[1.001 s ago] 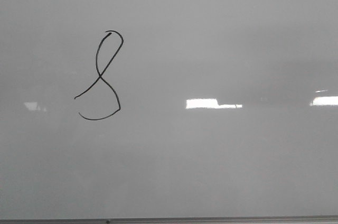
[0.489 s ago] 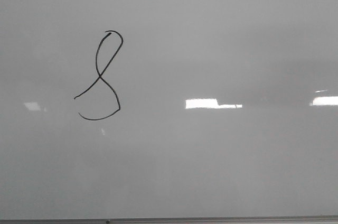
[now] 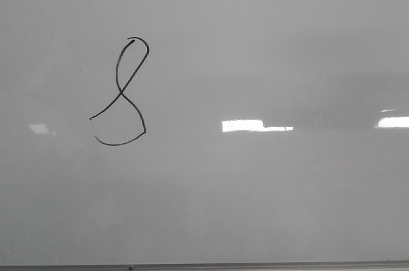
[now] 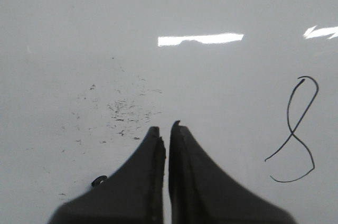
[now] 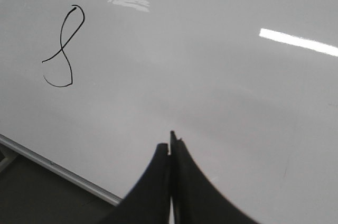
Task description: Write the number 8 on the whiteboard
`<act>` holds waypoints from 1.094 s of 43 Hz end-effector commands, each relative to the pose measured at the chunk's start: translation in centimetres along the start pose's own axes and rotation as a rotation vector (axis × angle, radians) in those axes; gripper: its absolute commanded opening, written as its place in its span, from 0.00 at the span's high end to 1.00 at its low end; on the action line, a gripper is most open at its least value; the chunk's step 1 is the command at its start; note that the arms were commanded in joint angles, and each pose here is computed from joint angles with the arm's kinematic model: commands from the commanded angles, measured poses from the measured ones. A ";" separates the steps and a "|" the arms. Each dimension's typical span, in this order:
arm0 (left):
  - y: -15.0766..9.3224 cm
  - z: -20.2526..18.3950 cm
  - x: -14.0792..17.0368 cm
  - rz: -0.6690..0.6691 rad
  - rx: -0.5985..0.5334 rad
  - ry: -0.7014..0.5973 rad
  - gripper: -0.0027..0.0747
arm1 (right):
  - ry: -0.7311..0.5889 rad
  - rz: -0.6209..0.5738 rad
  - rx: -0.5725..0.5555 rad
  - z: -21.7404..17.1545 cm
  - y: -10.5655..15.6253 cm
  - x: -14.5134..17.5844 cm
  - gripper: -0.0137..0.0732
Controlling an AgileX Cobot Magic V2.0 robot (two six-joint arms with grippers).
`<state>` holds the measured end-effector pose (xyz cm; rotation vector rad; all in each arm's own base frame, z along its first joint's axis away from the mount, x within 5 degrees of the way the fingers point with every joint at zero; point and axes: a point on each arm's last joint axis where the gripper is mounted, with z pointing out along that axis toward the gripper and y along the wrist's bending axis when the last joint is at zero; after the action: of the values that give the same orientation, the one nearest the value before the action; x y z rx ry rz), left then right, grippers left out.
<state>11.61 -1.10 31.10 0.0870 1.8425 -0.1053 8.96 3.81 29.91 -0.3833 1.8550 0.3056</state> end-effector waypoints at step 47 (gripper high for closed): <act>0.4 -4.8 4.2 0.012 -0.100 -0.359 0.99 | -0.081 0.016 0.030 -0.3 -0.3 -1.3 0.92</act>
<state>6.38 -0.14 28.22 0.0296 1.5918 -0.0011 8.96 3.81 29.91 -0.3833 1.8550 0.3056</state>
